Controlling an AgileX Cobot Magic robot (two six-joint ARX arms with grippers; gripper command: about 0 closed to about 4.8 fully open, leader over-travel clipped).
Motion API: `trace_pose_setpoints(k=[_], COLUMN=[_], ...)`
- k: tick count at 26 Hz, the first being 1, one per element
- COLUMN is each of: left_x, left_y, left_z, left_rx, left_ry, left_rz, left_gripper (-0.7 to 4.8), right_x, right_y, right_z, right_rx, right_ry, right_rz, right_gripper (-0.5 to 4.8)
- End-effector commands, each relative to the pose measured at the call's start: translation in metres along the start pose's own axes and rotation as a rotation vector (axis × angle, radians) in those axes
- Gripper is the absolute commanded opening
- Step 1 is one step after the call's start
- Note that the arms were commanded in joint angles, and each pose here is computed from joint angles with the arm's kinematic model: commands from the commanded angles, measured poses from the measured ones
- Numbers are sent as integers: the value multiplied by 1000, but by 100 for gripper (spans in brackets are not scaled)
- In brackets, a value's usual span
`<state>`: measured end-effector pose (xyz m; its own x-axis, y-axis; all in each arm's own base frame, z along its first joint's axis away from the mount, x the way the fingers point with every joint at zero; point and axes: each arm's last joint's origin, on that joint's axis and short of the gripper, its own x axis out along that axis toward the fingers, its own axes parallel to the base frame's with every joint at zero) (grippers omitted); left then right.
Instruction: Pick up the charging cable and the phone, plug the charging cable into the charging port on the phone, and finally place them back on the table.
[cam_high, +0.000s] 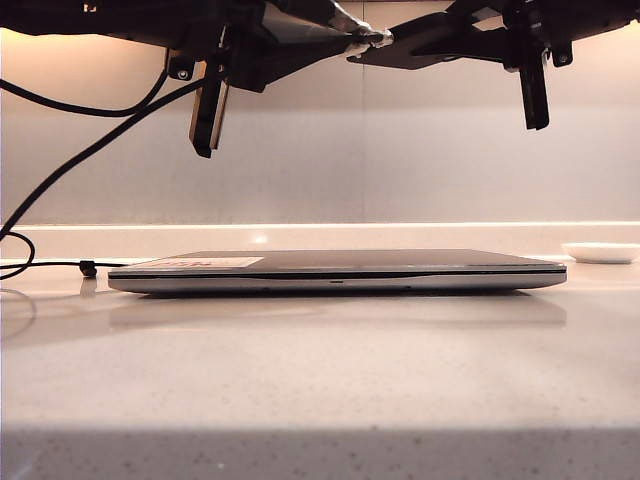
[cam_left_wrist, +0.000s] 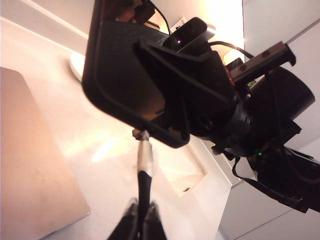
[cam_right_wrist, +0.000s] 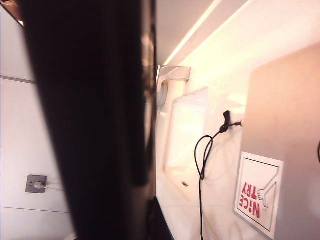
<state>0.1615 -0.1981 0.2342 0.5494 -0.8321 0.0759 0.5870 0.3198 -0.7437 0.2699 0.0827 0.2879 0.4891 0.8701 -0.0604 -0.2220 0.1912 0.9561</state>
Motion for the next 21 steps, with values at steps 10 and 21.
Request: trace_pose_setpoints(k=[10,21], left_x=[0,0], left_y=[-2,-2], left_z=[2,2], left_rx=[3,3], left_ry=[-12,-12], left_rz=[-19,-19], left_gripper=[-6,-6], right_x=[-1,-1], right_y=[9,9], right_z=[1,2], right_rx=[-97,-109], right_ry=[24,3], right_rz=[53,46], right_gripper=[-6,-6])
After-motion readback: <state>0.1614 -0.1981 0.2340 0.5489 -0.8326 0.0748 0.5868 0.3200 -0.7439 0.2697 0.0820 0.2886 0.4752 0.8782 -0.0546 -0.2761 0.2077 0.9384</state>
